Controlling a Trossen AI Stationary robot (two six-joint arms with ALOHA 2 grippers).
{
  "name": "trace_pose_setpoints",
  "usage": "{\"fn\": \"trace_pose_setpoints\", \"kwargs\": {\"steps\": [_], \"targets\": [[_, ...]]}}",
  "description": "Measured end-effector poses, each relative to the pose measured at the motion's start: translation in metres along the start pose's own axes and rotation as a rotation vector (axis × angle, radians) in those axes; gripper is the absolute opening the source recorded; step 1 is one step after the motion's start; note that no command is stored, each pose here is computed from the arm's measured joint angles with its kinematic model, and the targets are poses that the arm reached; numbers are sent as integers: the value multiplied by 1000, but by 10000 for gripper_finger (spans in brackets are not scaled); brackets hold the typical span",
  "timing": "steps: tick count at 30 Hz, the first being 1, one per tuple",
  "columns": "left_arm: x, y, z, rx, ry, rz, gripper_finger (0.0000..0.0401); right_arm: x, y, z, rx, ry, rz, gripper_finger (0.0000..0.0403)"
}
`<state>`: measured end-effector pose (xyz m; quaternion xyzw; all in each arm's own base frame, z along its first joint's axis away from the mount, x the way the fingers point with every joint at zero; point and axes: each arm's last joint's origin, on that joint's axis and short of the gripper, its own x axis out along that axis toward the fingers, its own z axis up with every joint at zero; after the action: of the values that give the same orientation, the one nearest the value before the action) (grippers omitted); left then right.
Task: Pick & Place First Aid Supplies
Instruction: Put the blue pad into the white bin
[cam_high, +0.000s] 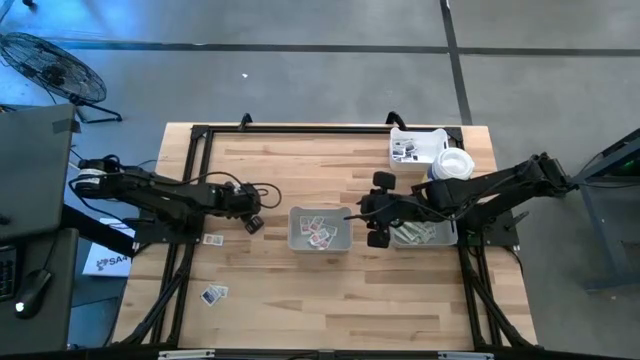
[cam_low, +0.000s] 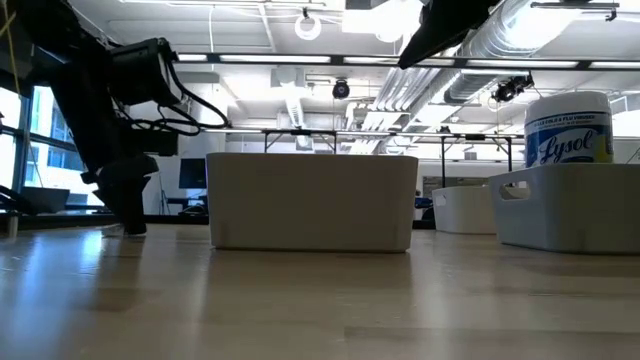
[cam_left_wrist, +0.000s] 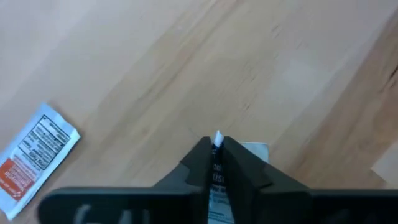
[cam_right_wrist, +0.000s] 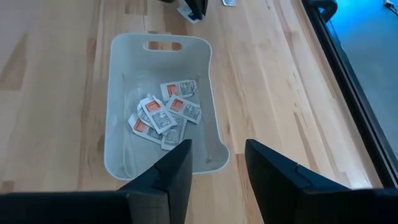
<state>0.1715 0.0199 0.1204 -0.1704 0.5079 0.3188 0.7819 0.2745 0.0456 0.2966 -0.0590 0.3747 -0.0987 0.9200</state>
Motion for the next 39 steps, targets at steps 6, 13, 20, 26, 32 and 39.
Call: {"fn": "trace_pose_setpoints", "kwargs": {"steps": [6, 13, 20, 26, 32, 39], "targets": [[-14, -2, 10, -22, -45, -46, 8, 0, 1, 4, 14, -38, 26, 142], [-48, -6, 41, -69, -346, -116, 11, 16, 6, 3, 32, -245, 28, 145], [-81, -13, 73, -69, -767, -235, 12, 47, -19, -10, 191, -524, -55, 170], [-87, -24, 92, -25, -989, -257, 12, 84, -46, -13, 315, -603, -16, 201], [-76, -33, 103, -25, -1096, -147, 12, 119, -66, 0, 335, -627, -27, 207], [-74, -39, 111, 2, -1199, -111, 12, 142, -86, 12, 331, -641, 6, 186]]}}
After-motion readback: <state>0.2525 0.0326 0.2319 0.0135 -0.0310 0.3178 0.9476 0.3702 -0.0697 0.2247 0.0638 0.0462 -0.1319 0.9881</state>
